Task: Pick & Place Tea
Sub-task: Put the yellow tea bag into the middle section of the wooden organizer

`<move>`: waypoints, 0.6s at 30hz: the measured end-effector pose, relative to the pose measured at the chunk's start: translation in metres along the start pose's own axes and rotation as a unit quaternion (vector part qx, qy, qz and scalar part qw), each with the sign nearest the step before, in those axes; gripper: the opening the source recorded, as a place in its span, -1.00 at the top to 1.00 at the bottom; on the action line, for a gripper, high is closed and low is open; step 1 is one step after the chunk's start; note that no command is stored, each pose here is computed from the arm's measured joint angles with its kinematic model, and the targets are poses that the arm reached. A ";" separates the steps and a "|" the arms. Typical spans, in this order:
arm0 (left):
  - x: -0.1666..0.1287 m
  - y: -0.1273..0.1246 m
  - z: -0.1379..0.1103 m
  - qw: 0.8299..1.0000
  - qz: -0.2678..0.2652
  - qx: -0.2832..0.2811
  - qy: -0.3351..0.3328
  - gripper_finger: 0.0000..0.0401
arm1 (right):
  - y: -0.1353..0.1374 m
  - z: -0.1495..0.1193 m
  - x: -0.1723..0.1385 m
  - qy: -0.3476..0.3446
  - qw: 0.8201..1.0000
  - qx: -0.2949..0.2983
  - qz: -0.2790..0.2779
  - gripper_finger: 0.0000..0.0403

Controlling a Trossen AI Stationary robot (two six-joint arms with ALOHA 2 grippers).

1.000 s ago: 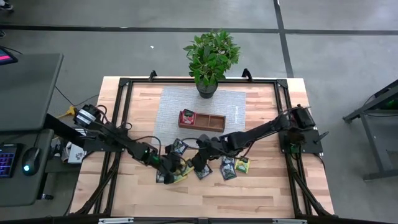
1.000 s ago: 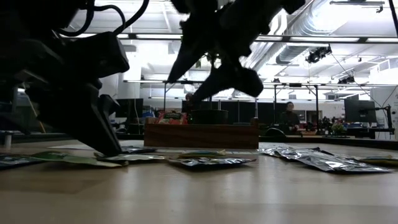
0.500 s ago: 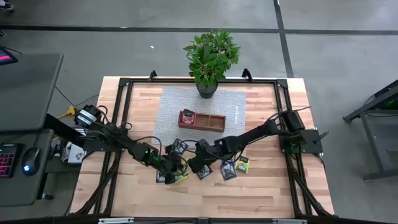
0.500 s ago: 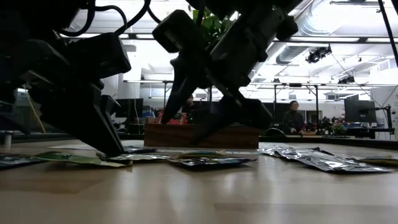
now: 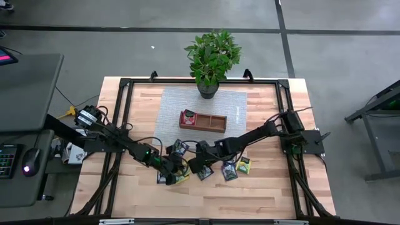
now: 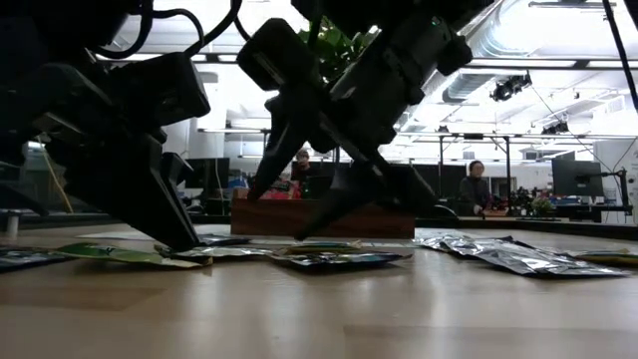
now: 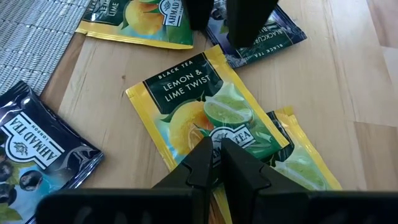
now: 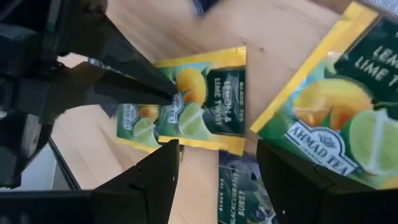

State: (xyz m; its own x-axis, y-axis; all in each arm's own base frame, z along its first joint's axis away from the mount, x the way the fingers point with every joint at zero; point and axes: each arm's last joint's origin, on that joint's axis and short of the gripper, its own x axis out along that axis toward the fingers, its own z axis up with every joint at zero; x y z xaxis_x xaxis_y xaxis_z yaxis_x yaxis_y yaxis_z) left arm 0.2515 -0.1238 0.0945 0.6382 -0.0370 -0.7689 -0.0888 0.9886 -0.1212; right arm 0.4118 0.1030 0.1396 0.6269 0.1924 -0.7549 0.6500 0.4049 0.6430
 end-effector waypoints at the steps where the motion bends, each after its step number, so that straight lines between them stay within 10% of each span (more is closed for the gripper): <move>1: 0.000 0.000 0.000 1.000 0.000 0.000 0.000 0.85 | 0.000 0.000 0.002 0.000 1.000 0.000 0.004 -0.05; 18: 0.000 0.000 0.000 1.000 -0.001 0.008 -0.003 0.85 | -0.005 -0.001 0.028 0.014 0.999 0.028 0.043 -0.04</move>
State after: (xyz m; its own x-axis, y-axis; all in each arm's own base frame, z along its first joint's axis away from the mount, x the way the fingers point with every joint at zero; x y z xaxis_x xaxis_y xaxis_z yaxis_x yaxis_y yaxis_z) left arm 0.2517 -0.1239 0.0945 0.6427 -0.0388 -0.7651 -0.0754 0.9907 -0.1135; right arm 0.4253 0.1074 0.1148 0.6688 0.2499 -0.7001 0.6181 0.3363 0.7105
